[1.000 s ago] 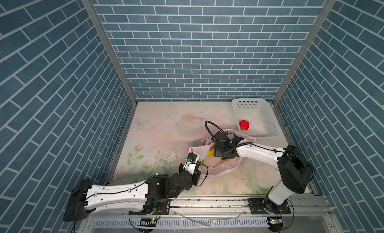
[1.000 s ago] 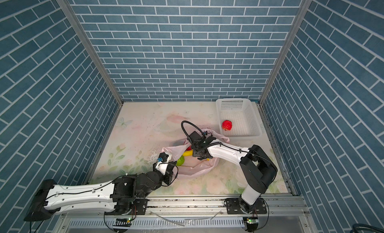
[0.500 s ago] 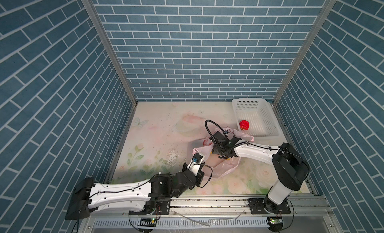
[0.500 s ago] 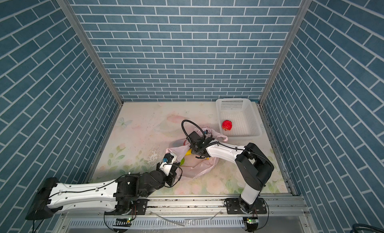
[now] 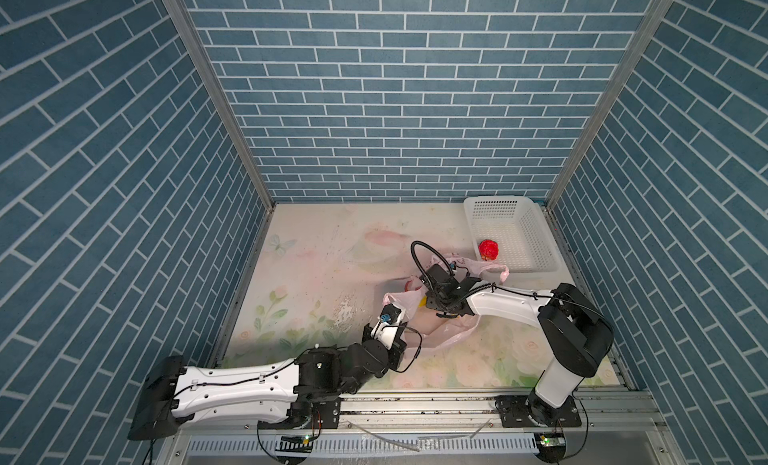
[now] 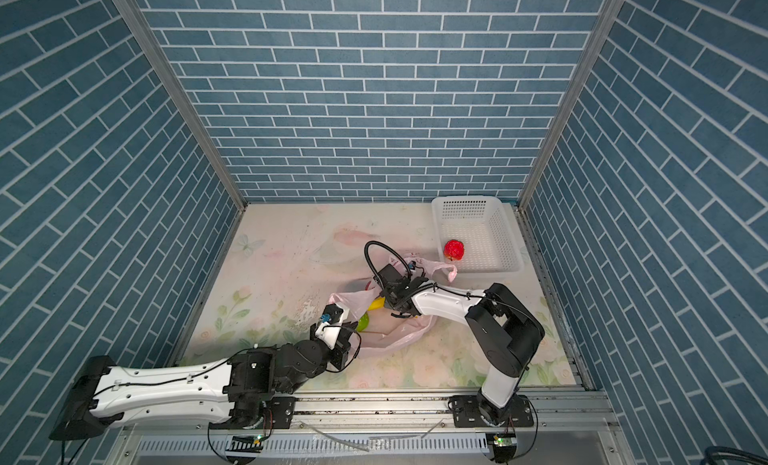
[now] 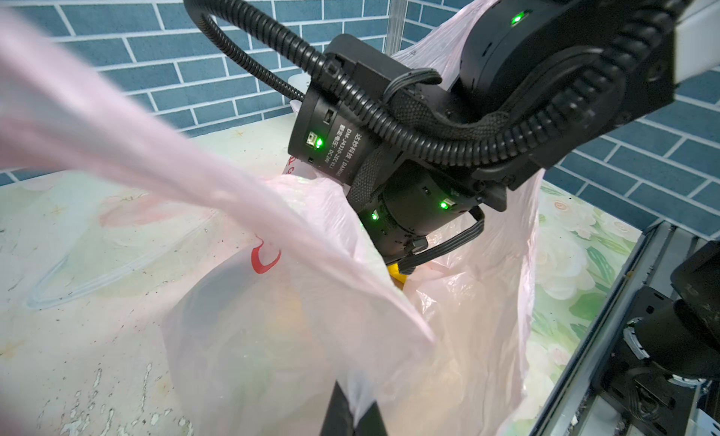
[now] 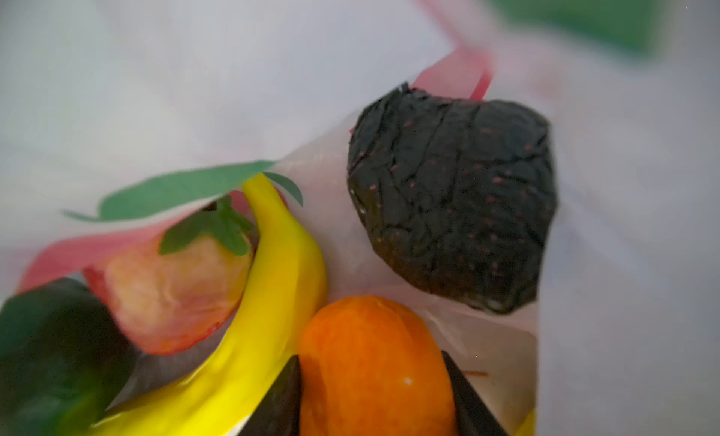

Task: Untie the knot of the plastic bag and take out the fruit
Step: Pick up the fruit from the plastic bag, then place the fruit in the basket.

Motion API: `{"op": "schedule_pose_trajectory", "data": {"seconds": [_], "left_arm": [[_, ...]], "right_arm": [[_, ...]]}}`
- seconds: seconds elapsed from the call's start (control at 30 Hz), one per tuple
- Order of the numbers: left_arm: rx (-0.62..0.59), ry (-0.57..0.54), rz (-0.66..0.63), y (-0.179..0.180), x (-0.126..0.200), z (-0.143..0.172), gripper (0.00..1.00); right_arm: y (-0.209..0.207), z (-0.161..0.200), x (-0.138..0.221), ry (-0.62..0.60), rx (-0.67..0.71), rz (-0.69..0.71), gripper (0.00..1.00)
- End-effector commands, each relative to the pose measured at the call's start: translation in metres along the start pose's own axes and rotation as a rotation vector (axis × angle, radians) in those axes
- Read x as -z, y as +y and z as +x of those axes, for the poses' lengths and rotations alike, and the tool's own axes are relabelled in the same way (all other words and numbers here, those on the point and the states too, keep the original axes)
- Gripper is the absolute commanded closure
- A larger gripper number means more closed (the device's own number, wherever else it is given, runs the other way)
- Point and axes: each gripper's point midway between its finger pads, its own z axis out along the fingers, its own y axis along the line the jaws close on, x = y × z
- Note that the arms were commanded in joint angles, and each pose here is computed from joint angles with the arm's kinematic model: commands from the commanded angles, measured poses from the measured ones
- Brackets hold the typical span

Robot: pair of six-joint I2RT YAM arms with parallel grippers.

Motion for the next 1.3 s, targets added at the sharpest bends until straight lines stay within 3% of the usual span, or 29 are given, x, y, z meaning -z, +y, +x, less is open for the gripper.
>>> {"op": "schedule_pose_trajectory", "data": {"seconds": [0.0,0.3,0.53,0.77,0.93,1.1,1.27], "left_arm": [[0.008,-0.030,-0.045,0.008,0.002,-0.005,1.00],[0.027,-0.075,-0.102,0.019,0.002,-0.009,1.00],[0.028,-0.080,-0.108,0.019,0.002,-0.010,1.00],[0.026,-0.076,-0.106,0.018,0.002,-0.010,1.00],[0.026,-0.076,-0.105,0.018,0.002,-0.011,1.00],[0.025,-0.075,-0.107,0.019,0.002,-0.010,1.00],[0.021,-0.071,-0.104,0.018,0.002,-0.009,1.00]], "right_arm": [[0.011,0.000,0.025,-0.015,0.047,-0.050,0.64],[0.024,0.014,0.087,-0.032,0.127,-0.121,0.65],[0.038,0.002,0.141,-0.060,0.173,-0.227,0.65],[0.048,-0.043,0.204,-0.171,0.238,-0.280,0.65],[0.046,-0.087,0.233,-0.248,0.197,-0.330,0.66],[0.018,-0.141,0.245,-0.341,0.139,-0.307,0.66],[-0.028,-0.192,0.230,-0.405,0.083,-0.197,0.66]]}}
